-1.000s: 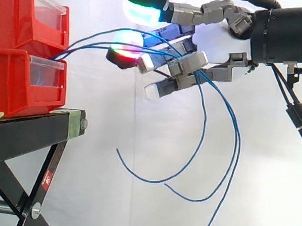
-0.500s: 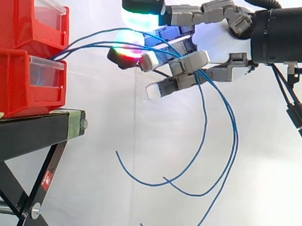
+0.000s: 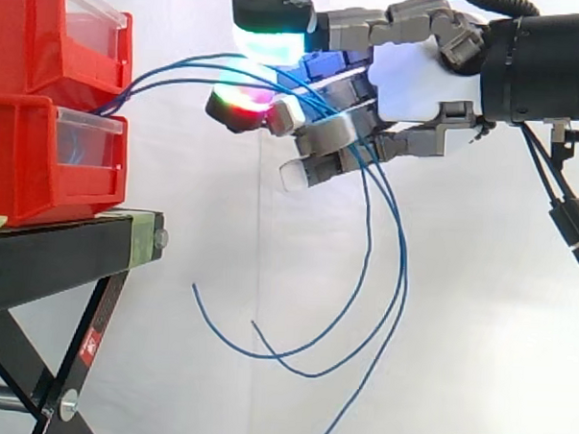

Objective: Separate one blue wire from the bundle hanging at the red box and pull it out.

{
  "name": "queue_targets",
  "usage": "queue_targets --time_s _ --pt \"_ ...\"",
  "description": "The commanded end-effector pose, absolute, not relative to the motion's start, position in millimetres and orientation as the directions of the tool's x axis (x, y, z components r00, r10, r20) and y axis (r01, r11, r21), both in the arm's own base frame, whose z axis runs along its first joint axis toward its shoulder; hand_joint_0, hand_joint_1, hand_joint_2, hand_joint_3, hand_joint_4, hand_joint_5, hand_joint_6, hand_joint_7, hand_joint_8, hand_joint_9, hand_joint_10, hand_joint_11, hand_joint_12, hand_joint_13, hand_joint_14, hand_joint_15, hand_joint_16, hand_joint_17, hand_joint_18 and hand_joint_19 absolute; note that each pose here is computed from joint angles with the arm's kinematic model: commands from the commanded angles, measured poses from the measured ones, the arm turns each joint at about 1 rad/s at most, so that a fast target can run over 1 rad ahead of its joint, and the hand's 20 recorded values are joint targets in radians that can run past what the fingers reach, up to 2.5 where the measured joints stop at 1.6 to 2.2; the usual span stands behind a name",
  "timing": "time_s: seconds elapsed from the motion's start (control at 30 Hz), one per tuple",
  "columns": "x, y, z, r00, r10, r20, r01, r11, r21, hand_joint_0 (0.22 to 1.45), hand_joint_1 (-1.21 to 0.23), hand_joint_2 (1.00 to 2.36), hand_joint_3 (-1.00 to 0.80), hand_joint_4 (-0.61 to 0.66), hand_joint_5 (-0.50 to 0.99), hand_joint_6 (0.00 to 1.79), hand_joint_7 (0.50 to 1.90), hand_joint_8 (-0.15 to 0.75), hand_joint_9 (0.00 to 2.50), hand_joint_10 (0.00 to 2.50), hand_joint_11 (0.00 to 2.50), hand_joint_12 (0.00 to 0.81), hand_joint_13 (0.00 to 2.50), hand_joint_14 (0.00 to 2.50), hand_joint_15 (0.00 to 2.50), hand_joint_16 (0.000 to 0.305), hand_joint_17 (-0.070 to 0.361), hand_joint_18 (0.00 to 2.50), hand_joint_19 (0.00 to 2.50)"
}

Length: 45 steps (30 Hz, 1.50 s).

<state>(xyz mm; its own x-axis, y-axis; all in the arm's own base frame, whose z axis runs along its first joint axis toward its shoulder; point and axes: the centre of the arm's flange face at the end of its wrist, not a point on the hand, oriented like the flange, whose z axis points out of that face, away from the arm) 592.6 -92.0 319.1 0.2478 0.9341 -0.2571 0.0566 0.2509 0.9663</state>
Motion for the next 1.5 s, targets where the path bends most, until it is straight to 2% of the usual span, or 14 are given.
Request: queue_targets --time_s 0.0,0.17,0.37,0.57,0.77,1.0,1.03,1.27,1.4,1.47 --pt "592.7 -91.6 319.1 0.247 0.934 -0.257 0.056 0.251 0.966 0.6 -0.77 1.03 -0.02 0.02 -0.14 0.77 1.17 0.325 1.05 0.02 1.18 0.42 1.07 0.02 1.13 0.048 0.109 0.69 0.63" --pt "592.7 -92.5 319.3 0.249 0.934 -0.256 0.055 0.251 0.967 0.6 -0.78 1.03 0.0 0.0 -0.13 0.77 1.19 0.316 0.99 0.02 1.08 0.421 0.71 0.02 0.74 0.051 0.116 0.62 0.6" --pt "592.7 -91.6 319.1 0.247 0.933 -0.26 0.057 0.254 0.966 0.6 -0.79 1.03 0.0 0.0 -0.13 0.77 1.2 0.31 0.91 0.02 0.96 0.403 0.55 0.02 0.53 0.052 0.117 0.55 0.57" --pt "592.9 -92.5 319.4 0.249 0.933 -0.26 0.054 0.255 0.965 0.6 -0.79 1.03 0.0 -0.01 -0.13 0.77 1.19 0.267 0.62 0.01 0.5 0.353 0.21 0.01 0.24 0.051 0.115 0.32 0.41" --pt "592.6 -91.6 319.0 0.247 0.933 -0.263 0.059 0.257 0.965 0.6 -0.8 1.03 0.0 -0.03 -0.13 0.76 1.21 0.226 0.38 0.0 0.21 0.338 0.1 0.01 0.16 0.05 0.113 0.19 0.32" --pt "590.8 -92.8 317.4 0.242 0.925 -0.295 0.082 0.283 0.956 0.6 -0.8 1.03 -0.01 -0.04 -0.12 0.75 1.22 0.227 0.35 0.0 0.19 0.337 0.06 0.0 0.15 0.05 0.114 0.15 0.31" --pt "590.3 -91.9 316.9 0.238 0.924 -0.3 0.088 0.287 0.954 0.6 -0.78 1.03 -0.01 -0.04 -0.13 0.78 1.15 0.221 0.32 0.01 0.21 0.332 0.03 0.01 0.17 0.05 0.112 0.11 0.33" --pt "586.2 -92.6 313.3 0.226 0.919 -0.324 0.128 0.302 0.945 0.6 -0.78 1.03 -0.01 -0.03 -0.13 0.78 1.15 0.223 0.32 0.01 0.22 0.335 0.02 0.0 0.16 0.051 0.114 0.08 0.32" --pt "582.8 -92.1 310.0 0.21 0.914 -0.348 0.16 0.319 0.934 0.6 -0.78 1.03 -0.01 -0.03 -0.13 0.78 1.16 0.225 0.33 0.01 0.23 0.336 0.02 0.0 0.16 0.051 0.115 0.08 0.32" --pt "572.5 -91.7 296.4 0.191 0.909 -0.372 0.218 0.33 0.918 0.59 -0.78 1.03 0.0 -0.04 -0.13 0.78 1.16 0.226 0.33 0.01 0.22 0.338 0.02 0.01 0.16 0.051 0.115 0.08 0.33"
